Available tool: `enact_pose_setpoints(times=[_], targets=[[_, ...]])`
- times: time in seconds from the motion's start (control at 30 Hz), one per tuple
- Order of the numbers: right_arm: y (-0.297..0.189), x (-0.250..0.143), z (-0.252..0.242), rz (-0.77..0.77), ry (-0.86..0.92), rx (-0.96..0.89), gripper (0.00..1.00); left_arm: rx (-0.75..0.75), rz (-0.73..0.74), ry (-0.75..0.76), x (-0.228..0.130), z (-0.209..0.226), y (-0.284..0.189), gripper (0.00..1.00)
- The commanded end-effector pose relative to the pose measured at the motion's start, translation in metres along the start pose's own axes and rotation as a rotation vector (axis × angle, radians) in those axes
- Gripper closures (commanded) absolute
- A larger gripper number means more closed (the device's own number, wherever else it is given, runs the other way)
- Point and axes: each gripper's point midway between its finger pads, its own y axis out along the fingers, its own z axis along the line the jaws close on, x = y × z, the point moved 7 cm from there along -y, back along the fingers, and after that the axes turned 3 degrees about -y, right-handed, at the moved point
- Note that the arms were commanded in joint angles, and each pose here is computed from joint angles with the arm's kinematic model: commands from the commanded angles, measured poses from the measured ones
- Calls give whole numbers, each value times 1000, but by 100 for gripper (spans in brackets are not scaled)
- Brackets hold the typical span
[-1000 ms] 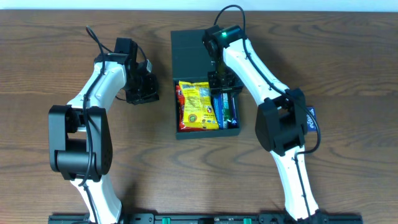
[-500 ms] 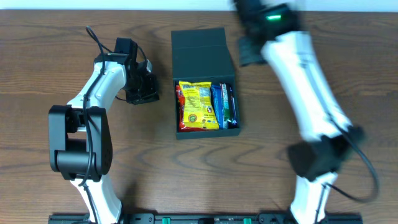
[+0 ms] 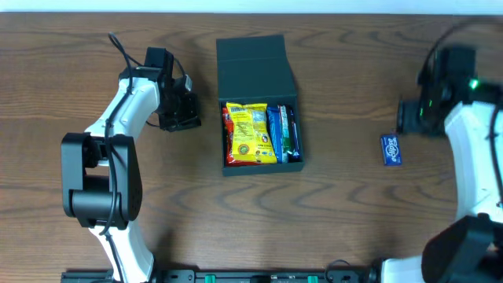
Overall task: Pack container
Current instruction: 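Move the right gripper to the Eclipse mints tin and grasp it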
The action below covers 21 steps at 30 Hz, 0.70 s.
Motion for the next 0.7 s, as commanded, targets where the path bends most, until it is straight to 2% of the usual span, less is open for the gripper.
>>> enact_pose_setpoints(times=[0.0,0.2,0.4,0.67], targets=[[8,-12,7,-15,-67,32,23,-7,-36,35,5,-5,-10,92],[50,-15,15,66,-146,60,26,-6,-36,55,5,-5,-10,92],[90,-15,28,157,-189,134,21,-6,-35,57,5,-5,-10,92],[117,-10,27,164,-210,148,18,-5,-29,54,4,-4,-10,92]])
